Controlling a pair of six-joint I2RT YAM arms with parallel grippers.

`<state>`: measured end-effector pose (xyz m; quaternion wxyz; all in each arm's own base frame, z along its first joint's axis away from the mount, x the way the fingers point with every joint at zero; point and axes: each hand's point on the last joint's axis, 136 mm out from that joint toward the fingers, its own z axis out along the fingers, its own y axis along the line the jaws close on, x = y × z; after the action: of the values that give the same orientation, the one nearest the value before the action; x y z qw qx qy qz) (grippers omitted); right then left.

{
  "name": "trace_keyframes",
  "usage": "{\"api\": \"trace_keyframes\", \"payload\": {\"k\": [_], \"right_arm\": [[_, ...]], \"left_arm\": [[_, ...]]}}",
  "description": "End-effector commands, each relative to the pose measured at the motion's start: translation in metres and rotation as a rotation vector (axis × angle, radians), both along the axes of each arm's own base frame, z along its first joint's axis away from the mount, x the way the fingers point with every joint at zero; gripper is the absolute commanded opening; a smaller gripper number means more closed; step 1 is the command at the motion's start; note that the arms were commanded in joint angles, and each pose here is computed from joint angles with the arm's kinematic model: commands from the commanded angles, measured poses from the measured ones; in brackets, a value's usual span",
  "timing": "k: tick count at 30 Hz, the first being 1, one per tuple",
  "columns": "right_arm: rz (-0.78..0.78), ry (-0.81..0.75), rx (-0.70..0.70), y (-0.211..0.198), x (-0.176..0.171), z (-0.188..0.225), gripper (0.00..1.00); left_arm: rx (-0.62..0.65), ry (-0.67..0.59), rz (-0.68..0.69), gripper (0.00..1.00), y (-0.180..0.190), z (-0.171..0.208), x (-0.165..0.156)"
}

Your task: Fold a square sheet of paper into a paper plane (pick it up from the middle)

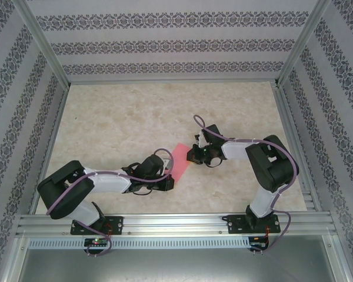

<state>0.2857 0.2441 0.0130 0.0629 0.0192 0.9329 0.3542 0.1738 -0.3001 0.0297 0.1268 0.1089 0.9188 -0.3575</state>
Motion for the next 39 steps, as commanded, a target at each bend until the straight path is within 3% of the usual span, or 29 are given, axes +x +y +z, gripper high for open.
{"api": "trace_keyframes", "payload": {"k": [1, 8, 13, 25, 33, 39], "right_arm": [[-0.038, -0.061, -0.048, -0.013, 0.014, 0.01, 0.0], [0.019, -0.145, 0.048, 0.011, 0.009, 0.049, 0.0], [0.037, -0.095, 0.057, 0.017, -0.007, 0.033, 0.0], [0.131, -0.016, -0.012, 0.025, -0.023, -0.006, 0.0], [0.006, -0.036, -0.06, -0.014, 0.017, -0.015, 0.0], [-0.08, -0.078, -0.109, -0.042, 0.06, -0.013, 0.0]], "left_arm": [[-0.078, -0.085, 0.071, 0.0, -0.015, 0.04, 0.021], [-0.111, -0.07, 0.104, 0.0, -0.033, 0.035, 0.036], [-0.095, -0.029, 0.104, 0.0, -0.038, 0.019, 0.036], [0.09, 0.068, 0.162, 0.0, -0.008, -0.02, 0.024], [0.269, 0.181, 0.178, 0.0, 0.02, -0.047, 0.005], [0.283, 0.214, 0.176, 0.0, 0.022, -0.056, -0.001]]}}
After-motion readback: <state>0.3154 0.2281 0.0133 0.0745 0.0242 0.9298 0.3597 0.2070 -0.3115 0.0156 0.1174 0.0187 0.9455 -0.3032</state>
